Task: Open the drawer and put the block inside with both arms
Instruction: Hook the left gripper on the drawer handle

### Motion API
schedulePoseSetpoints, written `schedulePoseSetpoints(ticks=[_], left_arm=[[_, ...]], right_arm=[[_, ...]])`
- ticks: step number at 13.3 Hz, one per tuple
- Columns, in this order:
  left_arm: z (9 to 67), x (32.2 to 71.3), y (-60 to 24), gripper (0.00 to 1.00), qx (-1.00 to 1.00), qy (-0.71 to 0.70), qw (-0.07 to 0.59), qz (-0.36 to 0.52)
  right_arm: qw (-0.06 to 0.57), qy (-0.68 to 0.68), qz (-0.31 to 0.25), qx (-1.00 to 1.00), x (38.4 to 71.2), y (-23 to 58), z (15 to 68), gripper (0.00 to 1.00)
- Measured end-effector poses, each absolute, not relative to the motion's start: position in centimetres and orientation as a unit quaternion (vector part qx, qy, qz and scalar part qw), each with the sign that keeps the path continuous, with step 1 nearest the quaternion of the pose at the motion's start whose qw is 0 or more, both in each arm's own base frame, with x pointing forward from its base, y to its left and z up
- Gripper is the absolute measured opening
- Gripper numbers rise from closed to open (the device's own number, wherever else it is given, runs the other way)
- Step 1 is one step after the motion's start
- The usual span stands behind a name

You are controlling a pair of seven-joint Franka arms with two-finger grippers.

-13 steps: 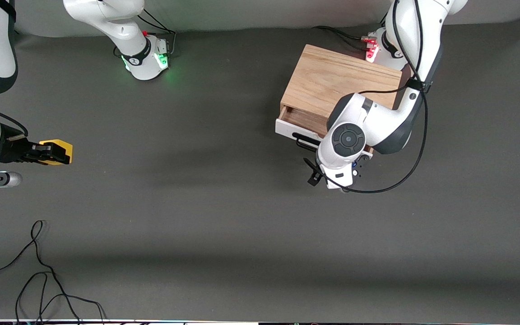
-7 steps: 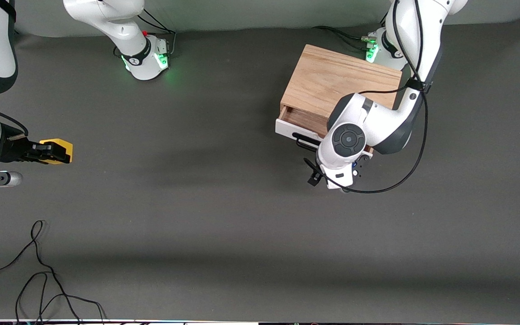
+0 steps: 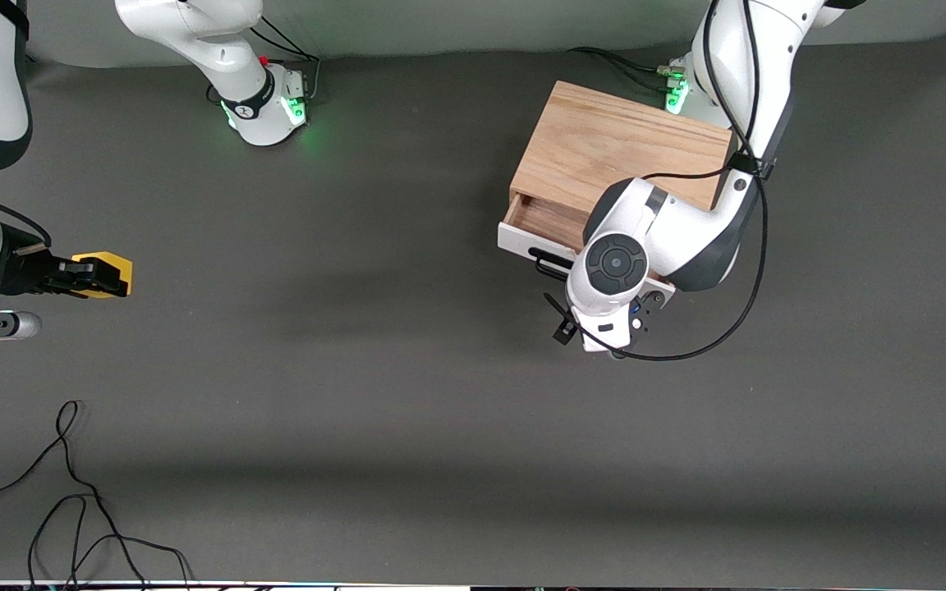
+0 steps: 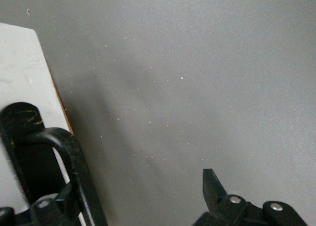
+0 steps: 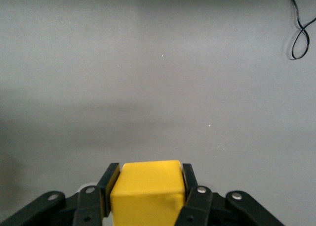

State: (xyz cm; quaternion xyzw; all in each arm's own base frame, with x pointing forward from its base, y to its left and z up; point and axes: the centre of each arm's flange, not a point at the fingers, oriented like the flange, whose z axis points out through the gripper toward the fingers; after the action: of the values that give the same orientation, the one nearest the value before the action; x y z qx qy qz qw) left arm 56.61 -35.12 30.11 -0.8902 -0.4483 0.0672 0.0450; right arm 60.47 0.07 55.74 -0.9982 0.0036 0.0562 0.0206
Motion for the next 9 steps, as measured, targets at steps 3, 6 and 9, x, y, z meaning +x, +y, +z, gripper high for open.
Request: schedulePoseSetpoints(ticks=[3,6,9], left_arm=[[30.11,56.61,-35.12,1.0,-0.89,-0.448,0.045,0.067],[30.14,56.63,-35.07,1.0,-0.889,-0.45,0.047,0.067],[30.24,56.74,-35.2,1.0,-0.891,-0.447,0.051,0.062]], right_arm=[[0.021,0.004,0.057,-0.998,60.46,0.07,55.73,0.56],[0.021,0.004,0.059,-0.998,60.42,0.0,55.65,0.56],[0.02,0.005,0.059,-0.998,60.42,-0.13,55.64,0.56]])
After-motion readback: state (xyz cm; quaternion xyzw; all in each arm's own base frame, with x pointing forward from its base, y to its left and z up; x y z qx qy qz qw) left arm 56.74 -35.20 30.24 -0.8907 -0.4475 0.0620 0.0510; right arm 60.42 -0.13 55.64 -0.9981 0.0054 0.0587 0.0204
